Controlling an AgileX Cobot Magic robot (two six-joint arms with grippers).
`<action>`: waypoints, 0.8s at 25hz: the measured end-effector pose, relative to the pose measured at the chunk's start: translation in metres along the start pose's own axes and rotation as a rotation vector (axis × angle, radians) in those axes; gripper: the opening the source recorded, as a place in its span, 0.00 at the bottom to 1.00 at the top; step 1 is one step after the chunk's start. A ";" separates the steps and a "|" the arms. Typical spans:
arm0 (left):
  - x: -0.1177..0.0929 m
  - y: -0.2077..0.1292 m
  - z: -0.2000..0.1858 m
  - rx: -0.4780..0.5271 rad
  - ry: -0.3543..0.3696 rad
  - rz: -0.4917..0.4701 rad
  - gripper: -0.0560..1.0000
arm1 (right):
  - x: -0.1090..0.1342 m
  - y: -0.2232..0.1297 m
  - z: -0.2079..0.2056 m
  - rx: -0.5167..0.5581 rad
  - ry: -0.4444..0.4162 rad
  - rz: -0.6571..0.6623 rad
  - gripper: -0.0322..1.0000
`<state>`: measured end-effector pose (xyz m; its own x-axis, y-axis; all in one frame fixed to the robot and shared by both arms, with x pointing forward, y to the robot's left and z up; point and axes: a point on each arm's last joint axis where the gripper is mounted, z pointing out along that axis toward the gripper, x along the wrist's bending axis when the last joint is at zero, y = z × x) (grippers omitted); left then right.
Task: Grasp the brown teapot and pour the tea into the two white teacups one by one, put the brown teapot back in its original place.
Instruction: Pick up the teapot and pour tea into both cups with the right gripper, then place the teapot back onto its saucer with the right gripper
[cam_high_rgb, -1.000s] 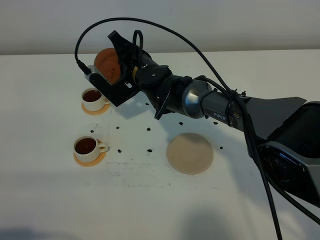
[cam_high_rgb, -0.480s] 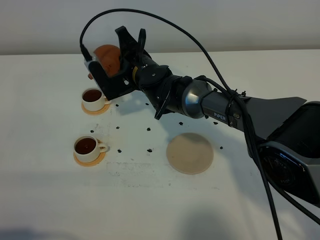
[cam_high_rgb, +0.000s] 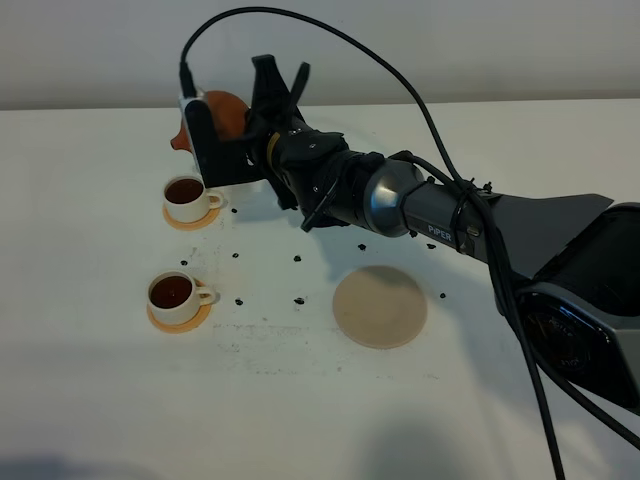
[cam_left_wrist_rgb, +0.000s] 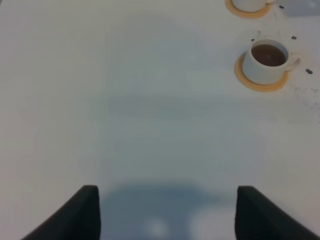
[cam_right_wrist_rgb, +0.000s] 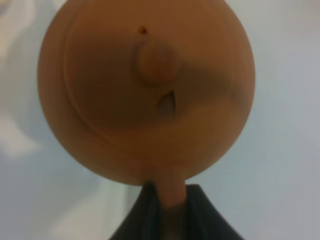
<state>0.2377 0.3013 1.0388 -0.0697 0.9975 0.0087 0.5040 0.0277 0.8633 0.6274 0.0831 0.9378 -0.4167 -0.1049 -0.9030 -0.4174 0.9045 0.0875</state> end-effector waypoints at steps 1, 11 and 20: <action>0.000 0.000 0.000 0.000 0.000 0.000 0.57 | 0.001 0.000 0.000 0.003 0.016 0.053 0.12; 0.000 0.000 0.000 0.000 0.000 0.000 0.57 | -0.045 -0.025 -0.036 0.096 0.143 0.749 0.12; 0.000 0.000 0.000 0.000 0.000 0.000 0.57 | -0.031 -0.046 -0.040 0.220 0.429 1.115 0.12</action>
<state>0.2377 0.3013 1.0388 -0.0697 0.9975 0.0087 0.5040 0.0277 0.8633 0.6269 0.0279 0.9787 -0.7104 0.6851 -0.1612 0.4696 0.6320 0.6164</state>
